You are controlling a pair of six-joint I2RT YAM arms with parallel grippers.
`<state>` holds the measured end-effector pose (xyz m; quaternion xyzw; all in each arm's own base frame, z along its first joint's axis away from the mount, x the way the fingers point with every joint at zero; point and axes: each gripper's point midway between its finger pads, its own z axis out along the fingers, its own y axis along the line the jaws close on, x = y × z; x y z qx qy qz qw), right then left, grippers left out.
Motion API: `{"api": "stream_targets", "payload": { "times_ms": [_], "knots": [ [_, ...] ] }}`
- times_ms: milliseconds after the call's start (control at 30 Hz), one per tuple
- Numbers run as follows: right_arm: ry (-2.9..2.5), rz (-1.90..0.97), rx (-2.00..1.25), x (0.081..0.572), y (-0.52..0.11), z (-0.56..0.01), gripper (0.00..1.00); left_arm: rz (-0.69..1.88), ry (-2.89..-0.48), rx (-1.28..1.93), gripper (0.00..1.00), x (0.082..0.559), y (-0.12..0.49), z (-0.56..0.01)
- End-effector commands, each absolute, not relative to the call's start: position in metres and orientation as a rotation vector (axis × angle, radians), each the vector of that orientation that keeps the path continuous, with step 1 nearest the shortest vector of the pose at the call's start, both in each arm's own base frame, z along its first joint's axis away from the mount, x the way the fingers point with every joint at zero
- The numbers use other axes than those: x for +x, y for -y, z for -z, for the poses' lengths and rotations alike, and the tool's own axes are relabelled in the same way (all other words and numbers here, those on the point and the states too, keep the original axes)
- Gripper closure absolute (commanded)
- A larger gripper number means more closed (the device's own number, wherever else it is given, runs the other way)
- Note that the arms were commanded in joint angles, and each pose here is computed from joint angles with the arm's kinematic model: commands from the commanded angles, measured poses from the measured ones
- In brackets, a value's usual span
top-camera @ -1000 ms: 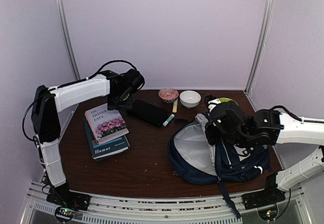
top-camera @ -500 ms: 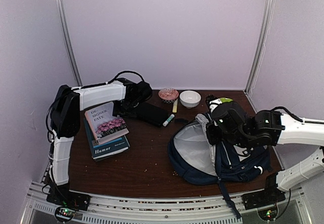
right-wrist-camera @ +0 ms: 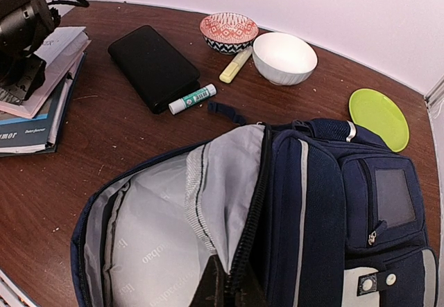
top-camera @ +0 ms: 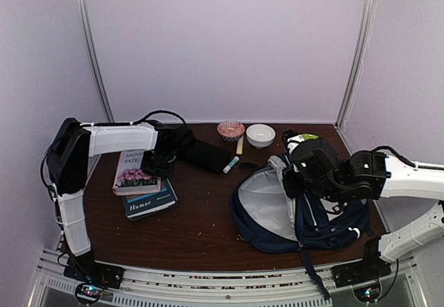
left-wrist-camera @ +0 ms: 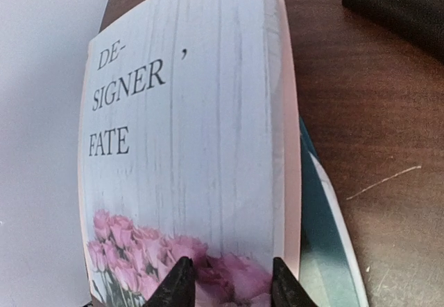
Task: Pack the student bag
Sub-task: Adjust the book at the center of the board, then pick up the book from the center of the board.
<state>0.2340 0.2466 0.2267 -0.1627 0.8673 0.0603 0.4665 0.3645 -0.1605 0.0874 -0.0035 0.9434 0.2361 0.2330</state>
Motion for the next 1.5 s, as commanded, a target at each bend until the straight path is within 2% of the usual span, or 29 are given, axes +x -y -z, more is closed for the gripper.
{"api": "stream_targets", "payload": {
  "times_ms": [0,267,367,433,500,567,600,733,800,967,1100,1267,1467],
  "knots": [
    [-2.053,-0.185,-0.323,0.242,-0.244,-0.255,1.00,-0.566,-2.575,0.039,0.44,0.354,0.168,-0.099],
    [-2.066,-0.180,-0.325,0.241,-0.244,-0.250,1.00,-0.491,-2.536,0.130,0.69,0.323,0.188,-0.102],
    [-2.072,-0.175,-0.324,0.241,-0.242,-0.248,1.00,-0.492,-2.513,0.159,0.86,0.314,0.194,-0.104],
    [-2.075,-0.172,-0.322,0.240,-0.241,-0.247,1.00,-0.489,-2.477,0.133,0.89,0.308,0.193,-0.115],
    [-2.075,-0.174,-0.320,0.240,-0.240,-0.247,1.00,-0.429,-2.442,0.071,0.82,0.300,0.186,-0.128],
    [-2.074,-0.175,-0.319,0.239,-0.239,-0.247,1.00,-0.312,-2.409,-0.007,0.71,0.294,0.174,-0.140],
    [-2.074,-0.174,-0.317,0.239,-0.238,-0.247,1.00,-0.236,-2.394,-0.043,0.63,0.291,0.170,-0.144],
    [-2.072,-0.189,-0.323,0.238,-0.240,-0.248,1.00,0.072,-2.296,-0.238,0.18,0.281,0.137,-0.165],
    [-2.070,-0.200,-0.326,0.238,-0.242,-0.248,1.00,0.238,-2.254,-0.372,0.10,0.280,0.115,-0.160],
    [-2.068,-0.221,-0.341,0.237,-0.247,-0.248,1.00,0.583,-2.112,-0.648,0.02,0.271,0.077,-0.138],
    [-2.068,-0.226,-0.353,0.237,-0.250,-0.247,1.00,0.685,-1.943,-0.802,0.02,0.267,0.057,-0.141],
    [-2.070,-0.238,-0.364,0.236,-0.251,-0.247,1.00,0.838,-1.815,-0.982,0.02,0.264,0.038,-0.106],
    [-2.078,-0.231,-0.374,0.234,-0.249,-0.243,1.00,0.938,-1.695,-1.065,0.02,0.269,0.023,-0.107]
  ]
}}
